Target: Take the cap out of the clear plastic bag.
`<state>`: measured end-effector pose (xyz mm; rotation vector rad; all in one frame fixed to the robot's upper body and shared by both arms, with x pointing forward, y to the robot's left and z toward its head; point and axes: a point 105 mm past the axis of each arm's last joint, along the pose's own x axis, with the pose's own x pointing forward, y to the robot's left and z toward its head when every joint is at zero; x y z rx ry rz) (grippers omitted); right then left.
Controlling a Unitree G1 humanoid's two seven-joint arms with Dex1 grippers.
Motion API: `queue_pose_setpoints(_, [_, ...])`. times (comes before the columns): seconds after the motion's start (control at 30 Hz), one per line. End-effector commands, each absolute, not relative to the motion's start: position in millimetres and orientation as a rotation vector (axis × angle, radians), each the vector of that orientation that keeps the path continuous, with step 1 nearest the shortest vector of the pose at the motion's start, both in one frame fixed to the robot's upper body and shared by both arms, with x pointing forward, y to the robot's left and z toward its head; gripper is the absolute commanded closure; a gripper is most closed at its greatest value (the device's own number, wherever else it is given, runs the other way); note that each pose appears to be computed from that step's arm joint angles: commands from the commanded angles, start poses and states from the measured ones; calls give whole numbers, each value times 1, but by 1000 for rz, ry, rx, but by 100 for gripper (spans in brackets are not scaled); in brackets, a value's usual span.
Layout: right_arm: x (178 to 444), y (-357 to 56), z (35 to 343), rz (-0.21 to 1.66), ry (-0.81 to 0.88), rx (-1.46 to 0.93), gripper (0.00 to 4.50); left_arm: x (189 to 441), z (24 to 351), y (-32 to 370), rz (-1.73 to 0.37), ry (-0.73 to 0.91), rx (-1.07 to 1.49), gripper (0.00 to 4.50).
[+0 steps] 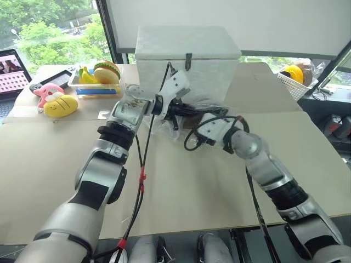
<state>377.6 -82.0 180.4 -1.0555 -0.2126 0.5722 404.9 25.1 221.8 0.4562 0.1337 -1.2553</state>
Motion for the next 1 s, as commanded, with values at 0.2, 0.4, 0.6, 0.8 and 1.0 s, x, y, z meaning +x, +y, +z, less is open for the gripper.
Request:
queue_pose_setpoints(0.2, [390,-81,163,524,-176,-1280,50,397,241,15,-1295,55,464,450])
queue_pose_setpoints(0.4, [388,-78,167,519,-192,-1263,234,398,240,16,-1287,57,466,450])
queue_pose_setpoints(0.6, [380,-71,171,551,-205,-1221,378,398,238,16,-1287,60,464,450])
queue_pose_setpoints(0.8, [361,-63,170,607,-209,-1123,378,398,235,17,-1285,69,459,450])
queue_pose_setpoints(1.0, [319,-67,162,717,-171,-898,378,398,229,19,-1284,86,465,450])
